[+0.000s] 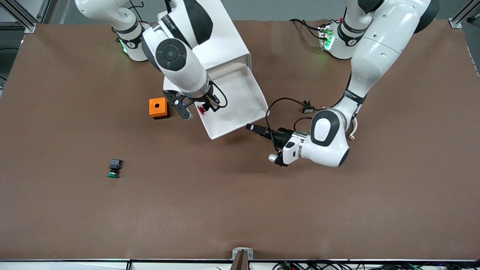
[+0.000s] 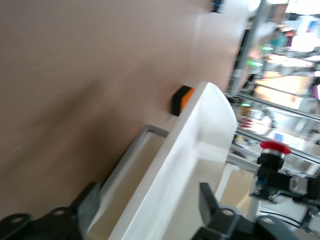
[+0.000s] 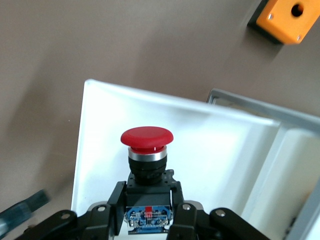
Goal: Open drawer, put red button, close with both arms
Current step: 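Carry the red button with the right gripper over the open drawer, then lower the red button into the drawer and open the right gripper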
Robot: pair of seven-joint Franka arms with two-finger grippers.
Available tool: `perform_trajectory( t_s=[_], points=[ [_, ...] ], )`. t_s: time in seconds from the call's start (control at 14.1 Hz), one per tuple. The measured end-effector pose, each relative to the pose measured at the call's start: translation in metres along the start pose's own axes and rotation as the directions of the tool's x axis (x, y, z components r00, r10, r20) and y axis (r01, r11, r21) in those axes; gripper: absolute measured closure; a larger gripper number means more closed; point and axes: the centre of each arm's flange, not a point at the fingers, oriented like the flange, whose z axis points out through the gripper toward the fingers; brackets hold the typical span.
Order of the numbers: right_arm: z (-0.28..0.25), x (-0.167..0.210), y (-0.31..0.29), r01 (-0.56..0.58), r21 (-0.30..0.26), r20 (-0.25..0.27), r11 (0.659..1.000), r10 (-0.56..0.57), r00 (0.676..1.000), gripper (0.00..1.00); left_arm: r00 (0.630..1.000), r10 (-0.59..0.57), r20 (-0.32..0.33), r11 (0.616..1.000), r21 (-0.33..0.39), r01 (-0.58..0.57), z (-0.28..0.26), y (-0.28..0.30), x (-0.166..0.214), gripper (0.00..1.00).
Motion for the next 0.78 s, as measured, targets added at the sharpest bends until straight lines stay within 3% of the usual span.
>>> perform_trajectory(
  t_s=[0.07,0.28,0.57,0.78],
  points=[
    [0.008,-0.005,-0.002,-0.023,0.002,-0.003,1.0,0.023,1.0,0.6,1.0,-0.002,-0.004,0.998,0.061,0.002,-0.017,0.006,0.001,0.0],
    [0.033,-0.015,-0.007,-0.081,0.012,-0.009,0.997,0.081,0.997,0.6,0.999,0.039,-0.026,0.965,0.26,-0.031,-0.063,0.005,0.004,0.0],
    [0.052,-0.035,-0.01,-0.105,0.023,-0.014,0.994,0.106,0.994,0.6,0.996,0.081,-0.025,0.835,0.548,-0.054,-0.093,0.004,0.002,0.0],
    [0.061,-0.042,-0.011,-0.107,0.014,-0.019,0.994,0.107,0.994,0.6,0.994,0.026,-0.109,0.766,0.641,0.05,-0.109,0.014,0.001,0.0]
  ],
)
